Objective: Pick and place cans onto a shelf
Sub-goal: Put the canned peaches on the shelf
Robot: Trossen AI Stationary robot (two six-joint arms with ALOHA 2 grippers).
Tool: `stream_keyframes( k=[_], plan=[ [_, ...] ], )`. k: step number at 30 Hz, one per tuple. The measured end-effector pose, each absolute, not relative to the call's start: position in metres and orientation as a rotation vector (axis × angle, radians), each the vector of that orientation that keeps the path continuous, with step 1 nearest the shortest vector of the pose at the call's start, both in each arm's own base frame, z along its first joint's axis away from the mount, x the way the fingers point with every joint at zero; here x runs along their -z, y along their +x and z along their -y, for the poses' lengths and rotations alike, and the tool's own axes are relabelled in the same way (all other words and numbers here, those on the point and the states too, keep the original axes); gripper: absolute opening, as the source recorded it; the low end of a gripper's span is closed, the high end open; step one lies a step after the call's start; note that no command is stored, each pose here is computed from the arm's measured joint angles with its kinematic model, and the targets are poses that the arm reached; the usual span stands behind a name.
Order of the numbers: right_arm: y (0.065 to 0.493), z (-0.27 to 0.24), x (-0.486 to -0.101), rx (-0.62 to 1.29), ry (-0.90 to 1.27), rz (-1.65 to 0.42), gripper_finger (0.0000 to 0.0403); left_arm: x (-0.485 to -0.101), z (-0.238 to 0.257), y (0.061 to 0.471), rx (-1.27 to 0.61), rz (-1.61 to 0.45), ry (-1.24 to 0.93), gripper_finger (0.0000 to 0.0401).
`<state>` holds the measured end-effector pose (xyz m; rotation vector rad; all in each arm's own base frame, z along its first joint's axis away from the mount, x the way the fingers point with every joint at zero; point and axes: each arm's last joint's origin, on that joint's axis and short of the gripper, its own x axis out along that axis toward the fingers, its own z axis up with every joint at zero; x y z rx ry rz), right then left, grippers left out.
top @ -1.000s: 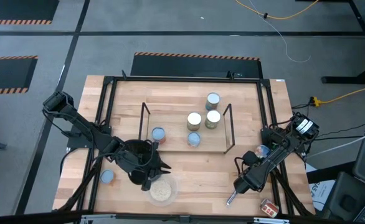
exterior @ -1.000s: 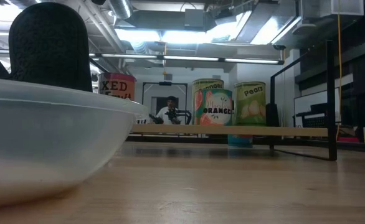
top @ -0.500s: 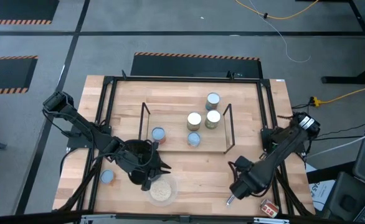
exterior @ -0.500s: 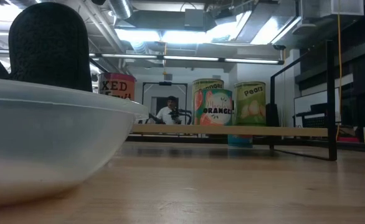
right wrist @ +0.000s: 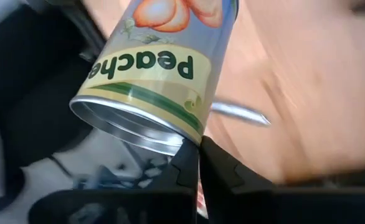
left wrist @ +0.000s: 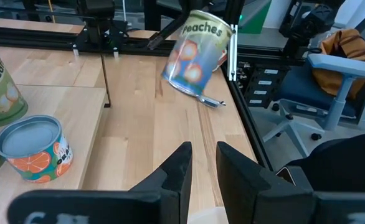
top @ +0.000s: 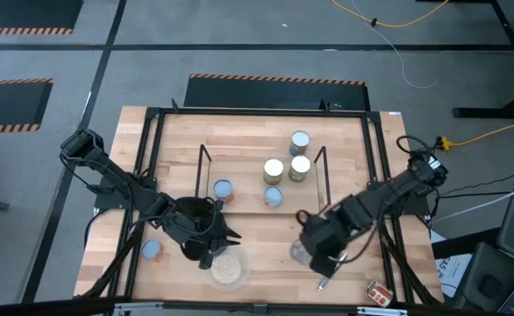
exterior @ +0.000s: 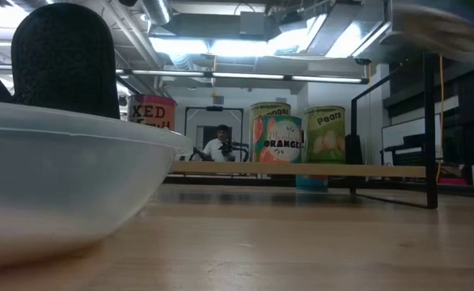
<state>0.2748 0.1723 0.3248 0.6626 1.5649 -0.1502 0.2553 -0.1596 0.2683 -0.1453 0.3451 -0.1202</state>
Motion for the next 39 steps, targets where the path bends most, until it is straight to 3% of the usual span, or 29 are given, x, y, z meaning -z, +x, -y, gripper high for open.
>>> stream_keyframes(
  k=[4,12,23,39],
  plan=[
    [0.295,-0.155,-0.322,0.131,0.738,-1.478,0.001,-0.268,0.16,0.255,0.12,-0.345,-0.145,0.0066],
    [0.303,-0.125,-0.299,0.163,0.884,-1.61,0.001,-0.268,0.16,0.255,0.121,-0.345,-0.145,0.0066],
    [0.294,-0.117,-0.241,0.153,1.026,-1.801,0.001,-0.268,0.16,0.255,0.12,-0.346,-0.145,0.0066],
    [0.274,-0.112,-0.204,0.2,1.118,-1.98,0.0011,-0.268,0.16,0.255,0.121,-0.346,-0.145,0.0066]
  ],
)
